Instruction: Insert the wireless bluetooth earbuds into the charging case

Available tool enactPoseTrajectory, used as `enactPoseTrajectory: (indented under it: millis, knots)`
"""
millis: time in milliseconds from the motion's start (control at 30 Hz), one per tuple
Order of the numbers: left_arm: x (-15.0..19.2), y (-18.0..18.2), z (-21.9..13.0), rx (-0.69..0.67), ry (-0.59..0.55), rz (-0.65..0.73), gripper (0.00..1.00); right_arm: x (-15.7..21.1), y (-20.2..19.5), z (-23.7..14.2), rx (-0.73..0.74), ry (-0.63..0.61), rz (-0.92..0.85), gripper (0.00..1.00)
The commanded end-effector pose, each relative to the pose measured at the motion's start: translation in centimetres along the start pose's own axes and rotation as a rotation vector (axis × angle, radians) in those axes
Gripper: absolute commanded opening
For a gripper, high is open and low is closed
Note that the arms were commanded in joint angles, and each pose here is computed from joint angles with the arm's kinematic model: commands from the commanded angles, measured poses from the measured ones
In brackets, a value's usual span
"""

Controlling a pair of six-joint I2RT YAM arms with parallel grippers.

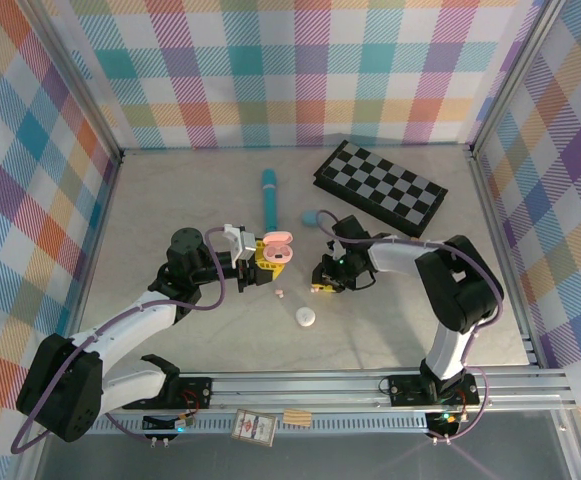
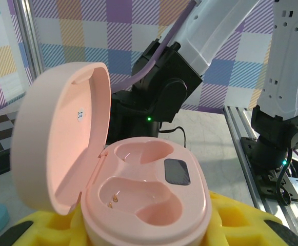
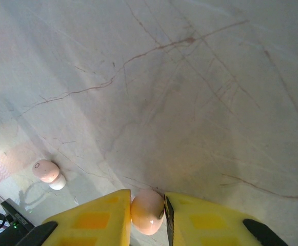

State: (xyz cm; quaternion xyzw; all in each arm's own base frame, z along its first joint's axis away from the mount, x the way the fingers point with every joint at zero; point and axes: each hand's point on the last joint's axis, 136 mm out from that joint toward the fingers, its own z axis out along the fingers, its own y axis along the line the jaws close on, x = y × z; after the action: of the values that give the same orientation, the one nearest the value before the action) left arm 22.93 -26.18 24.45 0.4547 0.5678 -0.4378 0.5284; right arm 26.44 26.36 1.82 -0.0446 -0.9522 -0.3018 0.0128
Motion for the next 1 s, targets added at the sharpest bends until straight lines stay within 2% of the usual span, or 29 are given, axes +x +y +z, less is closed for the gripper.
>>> enactPoseTrajectory:
  millis: [0, 67, 233, 467, 800, 967]
  knots:
    - [-1.8, -0.1, -0.2, 0.013, -0.030, 0.062, 0.35, 0.3, -1.6, 1.6, 0.098, 0.023, -0.023, 0.25]
    - [-1.8, -0.1, -0.2, 0.014, -0.030, 0.062, 0.35, 0.5, -1.8, 1.8, 0.121, 0.032, -0.029, 0.25]
    - [-1.7, 0.0, -0.1, 0.011, -0.027, 0.063, 0.35, 0.4, -2.1, 1.4, 0.181, 0.026, -0.057, 0.18]
    - [-1.6, 0.1, -0.1, 0.010, -0.020, 0.063, 0.35, -0.3, -0.7, -1.7, 0.205, -0.036, -0.032, 0.18]
    - [-1.6, -0.1, -0.2, 0.014, -0.020, 0.065, 0.35, 0.0, -2.2, -5.2, 0.422, -0.018, 0.077, 0.17]
    - [-1.7, -0.1, -0.2, 0.014, -0.023, 0.068, 0.35, 0.0, -3.4, -5.0, 0.494, 0.004, 0.082, 0.17]
